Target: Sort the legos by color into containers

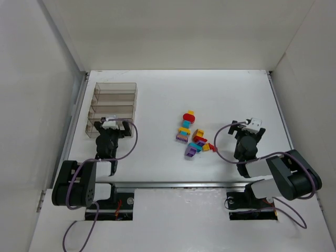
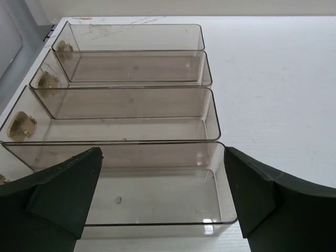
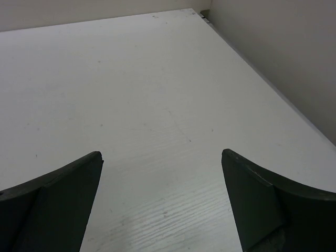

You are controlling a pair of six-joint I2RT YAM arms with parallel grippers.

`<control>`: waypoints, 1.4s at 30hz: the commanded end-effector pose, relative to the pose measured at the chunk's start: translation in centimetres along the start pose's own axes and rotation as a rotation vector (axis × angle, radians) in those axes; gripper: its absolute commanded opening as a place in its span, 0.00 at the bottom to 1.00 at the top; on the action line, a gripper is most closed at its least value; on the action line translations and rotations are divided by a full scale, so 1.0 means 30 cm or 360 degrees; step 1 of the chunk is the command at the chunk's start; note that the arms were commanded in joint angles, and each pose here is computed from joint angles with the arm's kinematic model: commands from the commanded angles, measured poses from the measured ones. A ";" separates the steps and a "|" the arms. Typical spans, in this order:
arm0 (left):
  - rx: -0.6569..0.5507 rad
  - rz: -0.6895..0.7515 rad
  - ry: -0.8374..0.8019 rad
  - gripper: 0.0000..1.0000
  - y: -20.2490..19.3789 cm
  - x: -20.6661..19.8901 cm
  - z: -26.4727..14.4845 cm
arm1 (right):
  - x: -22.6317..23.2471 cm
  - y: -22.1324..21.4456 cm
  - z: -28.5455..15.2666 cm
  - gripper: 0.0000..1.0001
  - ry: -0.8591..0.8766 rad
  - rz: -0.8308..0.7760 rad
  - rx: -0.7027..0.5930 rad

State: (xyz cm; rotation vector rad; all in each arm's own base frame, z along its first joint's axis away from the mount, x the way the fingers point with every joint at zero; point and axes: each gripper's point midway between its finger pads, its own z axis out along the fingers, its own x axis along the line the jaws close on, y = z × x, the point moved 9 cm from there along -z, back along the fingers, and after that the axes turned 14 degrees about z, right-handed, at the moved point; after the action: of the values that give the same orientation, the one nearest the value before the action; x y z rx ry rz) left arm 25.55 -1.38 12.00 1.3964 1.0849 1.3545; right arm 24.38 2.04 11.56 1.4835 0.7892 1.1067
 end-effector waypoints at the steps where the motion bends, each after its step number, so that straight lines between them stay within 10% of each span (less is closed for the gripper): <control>1: -0.0368 0.0066 0.0007 1.00 0.123 0.012 -0.004 | 0.060 0.171 0.027 1.00 0.0103 0.0358 -0.0421; 7: -0.0377 0.0181 -0.0147 1.00 0.126 -0.036 -0.013 | 0.147 0.287 0.085 1.00 0.0173 0.0131 -0.0240; 12: -0.0492 0.0363 -0.0369 1.00 0.242 -0.053 0.018 | 0.272 0.659 0.087 1.00 0.0517 0.0019 -0.0569; 13: -0.0226 0.0474 -0.0566 1.00 0.197 -0.076 0.023 | 0.287 0.653 0.107 1.00 0.0524 -0.0147 -0.0407; 15: -0.0387 0.0777 -0.0633 1.00 0.401 -0.045 0.095 | 0.353 0.829 0.149 1.00 0.0504 -0.0199 -0.0392; 17: -0.0386 0.0865 -0.0447 1.00 0.535 0.008 0.136 | 0.395 0.789 0.214 1.00 0.0373 -0.0359 -0.0112; 22: -0.0230 0.0785 0.0042 1.00 0.750 0.086 0.231 | 0.492 0.916 0.237 1.00 -0.0070 -0.0247 -0.0181; 29: -0.0095 0.0797 -0.0140 1.00 0.814 0.020 0.239 | 0.712 0.744 0.311 1.00 0.0685 -0.0202 0.0605; 42: 0.0052 0.0640 -0.0784 1.00 0.706 -0.217 0.224 | 0.519 0.366 0.173 1.00 0.0467 -0.0081 0.1547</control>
State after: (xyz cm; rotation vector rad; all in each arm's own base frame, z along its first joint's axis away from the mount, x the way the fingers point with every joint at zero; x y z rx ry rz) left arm 32.81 -11.56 29.32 1.9736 0.5558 1.2171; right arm 36.46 13.67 25.15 1.8979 1.7774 0.9639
